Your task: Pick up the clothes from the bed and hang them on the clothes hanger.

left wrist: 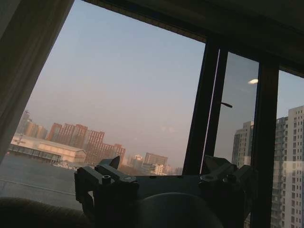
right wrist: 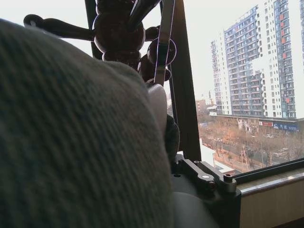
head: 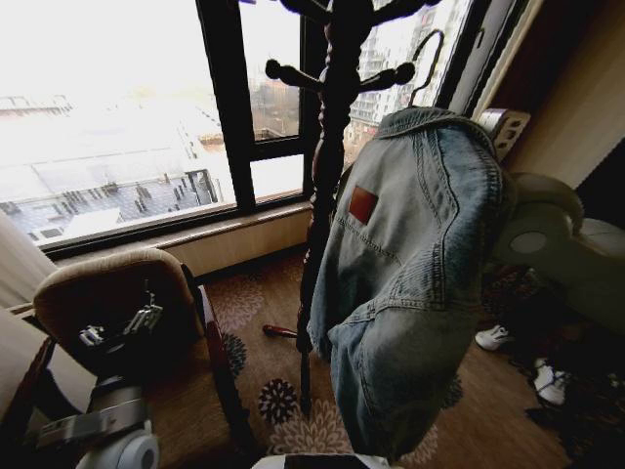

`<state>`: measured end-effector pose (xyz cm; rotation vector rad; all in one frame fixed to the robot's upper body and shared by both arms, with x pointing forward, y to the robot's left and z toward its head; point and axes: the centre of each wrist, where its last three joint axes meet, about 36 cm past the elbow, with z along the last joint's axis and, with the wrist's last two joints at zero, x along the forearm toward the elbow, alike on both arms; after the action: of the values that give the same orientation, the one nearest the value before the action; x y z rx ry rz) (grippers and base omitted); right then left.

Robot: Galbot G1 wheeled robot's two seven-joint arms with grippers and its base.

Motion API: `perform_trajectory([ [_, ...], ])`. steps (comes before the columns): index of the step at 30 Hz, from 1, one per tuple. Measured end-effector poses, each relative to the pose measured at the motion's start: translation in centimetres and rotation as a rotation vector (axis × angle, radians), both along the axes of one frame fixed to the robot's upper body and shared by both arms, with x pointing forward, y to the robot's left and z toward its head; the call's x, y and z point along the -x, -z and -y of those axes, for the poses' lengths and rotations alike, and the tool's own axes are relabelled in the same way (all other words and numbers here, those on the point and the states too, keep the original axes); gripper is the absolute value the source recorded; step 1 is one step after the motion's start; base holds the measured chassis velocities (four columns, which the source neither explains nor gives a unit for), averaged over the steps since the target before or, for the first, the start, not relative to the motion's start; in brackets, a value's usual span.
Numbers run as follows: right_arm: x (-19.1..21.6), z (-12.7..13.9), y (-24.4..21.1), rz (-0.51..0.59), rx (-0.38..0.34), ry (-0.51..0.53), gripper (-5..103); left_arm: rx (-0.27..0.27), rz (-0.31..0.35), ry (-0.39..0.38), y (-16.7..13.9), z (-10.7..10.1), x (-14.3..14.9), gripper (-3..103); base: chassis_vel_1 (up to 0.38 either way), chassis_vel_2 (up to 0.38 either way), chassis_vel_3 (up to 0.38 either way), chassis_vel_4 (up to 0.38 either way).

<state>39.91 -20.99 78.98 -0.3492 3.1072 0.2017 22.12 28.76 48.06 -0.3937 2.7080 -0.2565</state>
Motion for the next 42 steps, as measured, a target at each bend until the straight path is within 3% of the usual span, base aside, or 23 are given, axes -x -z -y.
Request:
perform_trajectory([
  [20,-2.6,-0.7,0.3,-0.028,0.012,0.012,21,0.005,0.004,0.000,0.4,-0.1,-0.4,100,0.000,0.000,0.000,0.000],
  [42,-2.7,-1.7,0.4,-0.029,0.027,-0.007,21,0.008,0.008,-0.003,0.6,-0.2,-0.5,100,0.000,0.000,0.000,0.000],
])
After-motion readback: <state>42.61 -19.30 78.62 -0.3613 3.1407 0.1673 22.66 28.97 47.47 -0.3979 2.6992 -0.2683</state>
